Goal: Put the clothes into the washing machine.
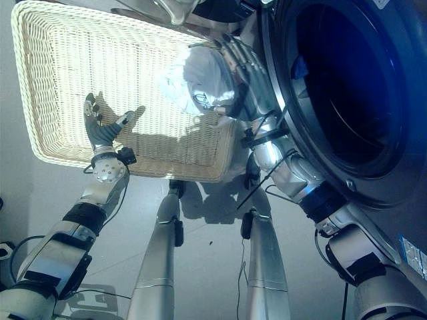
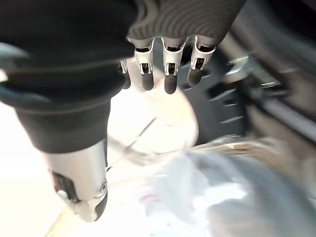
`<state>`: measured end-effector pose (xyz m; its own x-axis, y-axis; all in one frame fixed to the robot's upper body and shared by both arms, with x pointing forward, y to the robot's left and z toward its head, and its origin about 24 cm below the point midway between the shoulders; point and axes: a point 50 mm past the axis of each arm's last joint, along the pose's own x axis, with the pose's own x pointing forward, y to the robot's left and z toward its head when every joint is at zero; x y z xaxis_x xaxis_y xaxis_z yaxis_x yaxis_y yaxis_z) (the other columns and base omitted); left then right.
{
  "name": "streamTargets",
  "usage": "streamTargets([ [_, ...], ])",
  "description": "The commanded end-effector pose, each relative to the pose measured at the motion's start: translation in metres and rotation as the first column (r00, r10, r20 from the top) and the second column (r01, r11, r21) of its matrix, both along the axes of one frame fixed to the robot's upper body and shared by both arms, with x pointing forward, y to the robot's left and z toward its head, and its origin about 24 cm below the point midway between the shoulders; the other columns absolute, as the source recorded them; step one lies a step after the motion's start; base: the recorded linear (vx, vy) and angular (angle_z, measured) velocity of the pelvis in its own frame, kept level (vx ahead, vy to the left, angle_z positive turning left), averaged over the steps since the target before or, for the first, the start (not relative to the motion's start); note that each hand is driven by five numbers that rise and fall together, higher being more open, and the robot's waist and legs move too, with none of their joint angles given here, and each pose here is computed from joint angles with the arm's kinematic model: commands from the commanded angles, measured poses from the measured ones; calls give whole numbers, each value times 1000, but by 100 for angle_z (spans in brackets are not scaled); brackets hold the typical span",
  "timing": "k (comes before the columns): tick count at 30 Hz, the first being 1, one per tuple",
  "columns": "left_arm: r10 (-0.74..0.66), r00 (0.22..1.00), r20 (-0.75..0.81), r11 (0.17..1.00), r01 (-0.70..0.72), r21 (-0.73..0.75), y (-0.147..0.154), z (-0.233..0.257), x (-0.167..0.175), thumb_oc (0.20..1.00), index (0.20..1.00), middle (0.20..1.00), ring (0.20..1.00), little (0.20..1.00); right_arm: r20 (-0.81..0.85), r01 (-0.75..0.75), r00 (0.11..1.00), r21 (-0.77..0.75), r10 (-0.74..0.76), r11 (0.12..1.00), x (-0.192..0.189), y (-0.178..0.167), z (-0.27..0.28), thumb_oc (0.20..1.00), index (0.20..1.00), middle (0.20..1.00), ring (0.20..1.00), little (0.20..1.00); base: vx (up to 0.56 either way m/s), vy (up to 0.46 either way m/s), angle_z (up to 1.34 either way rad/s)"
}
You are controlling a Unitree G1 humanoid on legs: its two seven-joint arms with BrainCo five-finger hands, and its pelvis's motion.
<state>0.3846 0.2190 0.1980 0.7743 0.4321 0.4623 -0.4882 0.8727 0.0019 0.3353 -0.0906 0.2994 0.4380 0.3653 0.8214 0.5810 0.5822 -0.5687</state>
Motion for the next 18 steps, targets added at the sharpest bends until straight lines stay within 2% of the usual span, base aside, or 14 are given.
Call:
streamTargets([
  [1,-71,997,-1,997,71,27,-23,-1,4,1000,1000,1000,1000,1000,55,-33,998,-92,38,995,-9,19,4,1000,1000,1000,1000,1000,23,-23,5],
  [7,-76,997,2,997,76,30,-24,1,4,1000,1000,1000,1000,1000,55,-14,998,-107,20,994,-6,23,7,1000,1000,1000,1000,1000,3,-3,1],
  [12,-107,994,-10,993,107,46,-29,4,8,1000,1000,1000,1000,1000,-7,139,990,-182,-143,973,22,32,6,1000,1000,1000,1000,1000,20,-21,3],
  [18,-123,992,-6,990,123,62,-37,8,10,1000,1000,1000,1000,1000,-28,181,980,-261,-195,948,32,36,4,1000,1000,1000,1000,1000,8,-14,4],
])
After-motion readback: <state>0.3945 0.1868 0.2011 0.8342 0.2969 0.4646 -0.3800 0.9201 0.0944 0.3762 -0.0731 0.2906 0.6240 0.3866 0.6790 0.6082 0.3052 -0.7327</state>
